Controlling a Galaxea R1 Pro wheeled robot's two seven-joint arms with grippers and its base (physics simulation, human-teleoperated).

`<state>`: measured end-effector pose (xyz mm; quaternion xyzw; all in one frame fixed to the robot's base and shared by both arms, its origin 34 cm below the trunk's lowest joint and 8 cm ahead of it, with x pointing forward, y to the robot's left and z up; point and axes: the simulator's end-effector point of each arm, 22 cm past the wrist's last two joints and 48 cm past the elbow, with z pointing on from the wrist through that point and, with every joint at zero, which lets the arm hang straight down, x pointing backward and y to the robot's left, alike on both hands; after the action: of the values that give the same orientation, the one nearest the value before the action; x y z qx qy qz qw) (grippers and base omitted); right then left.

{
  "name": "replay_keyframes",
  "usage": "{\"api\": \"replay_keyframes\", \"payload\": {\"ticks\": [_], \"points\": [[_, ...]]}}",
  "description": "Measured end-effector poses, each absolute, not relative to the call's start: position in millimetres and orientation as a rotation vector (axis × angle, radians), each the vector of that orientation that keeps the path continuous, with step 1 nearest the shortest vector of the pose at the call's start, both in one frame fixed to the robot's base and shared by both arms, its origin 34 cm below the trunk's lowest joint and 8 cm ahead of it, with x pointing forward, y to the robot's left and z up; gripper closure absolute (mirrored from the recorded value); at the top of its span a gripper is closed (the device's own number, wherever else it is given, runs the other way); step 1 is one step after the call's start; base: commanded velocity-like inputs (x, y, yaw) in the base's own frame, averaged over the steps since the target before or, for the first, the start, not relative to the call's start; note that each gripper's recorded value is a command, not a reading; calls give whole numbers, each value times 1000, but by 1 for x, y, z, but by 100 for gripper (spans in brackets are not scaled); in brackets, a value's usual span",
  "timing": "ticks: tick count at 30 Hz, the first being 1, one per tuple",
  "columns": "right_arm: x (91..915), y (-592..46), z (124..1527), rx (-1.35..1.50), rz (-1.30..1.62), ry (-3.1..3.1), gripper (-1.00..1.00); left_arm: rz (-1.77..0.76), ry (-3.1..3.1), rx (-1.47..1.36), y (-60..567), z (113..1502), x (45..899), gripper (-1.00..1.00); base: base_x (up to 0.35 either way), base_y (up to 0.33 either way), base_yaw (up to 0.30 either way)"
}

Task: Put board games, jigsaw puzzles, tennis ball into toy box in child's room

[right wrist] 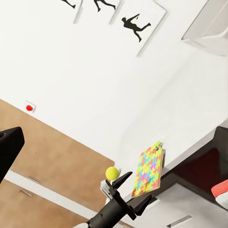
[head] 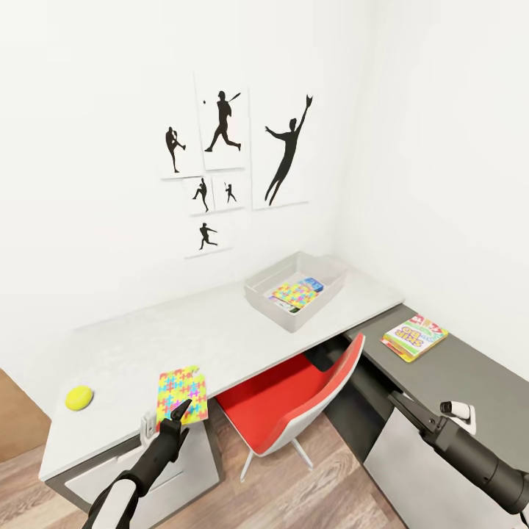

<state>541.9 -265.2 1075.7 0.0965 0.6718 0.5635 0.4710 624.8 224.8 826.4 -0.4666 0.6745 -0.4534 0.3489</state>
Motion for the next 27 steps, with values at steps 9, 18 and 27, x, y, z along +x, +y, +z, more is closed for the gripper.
{"api": "replay_keyframes", "payload": {"ticks": [9, 18, 27], "points": [[542, -266, 1076, 236, 1379, 1646, -100, -1164, 1748, -1220, 228, 824, 624, -100, 3, 0, 0], [542, -266, 1076, 236, 1380, 1646, -100, -1130, 1691, -1311, 252, 816, 618, -100, 0, 0, 0], [542, -265, 1076, 236, 1380, 1646, -100, -1083, 1669, -1330, 261, 811, 619, -100, 0, 0, 0]]}}
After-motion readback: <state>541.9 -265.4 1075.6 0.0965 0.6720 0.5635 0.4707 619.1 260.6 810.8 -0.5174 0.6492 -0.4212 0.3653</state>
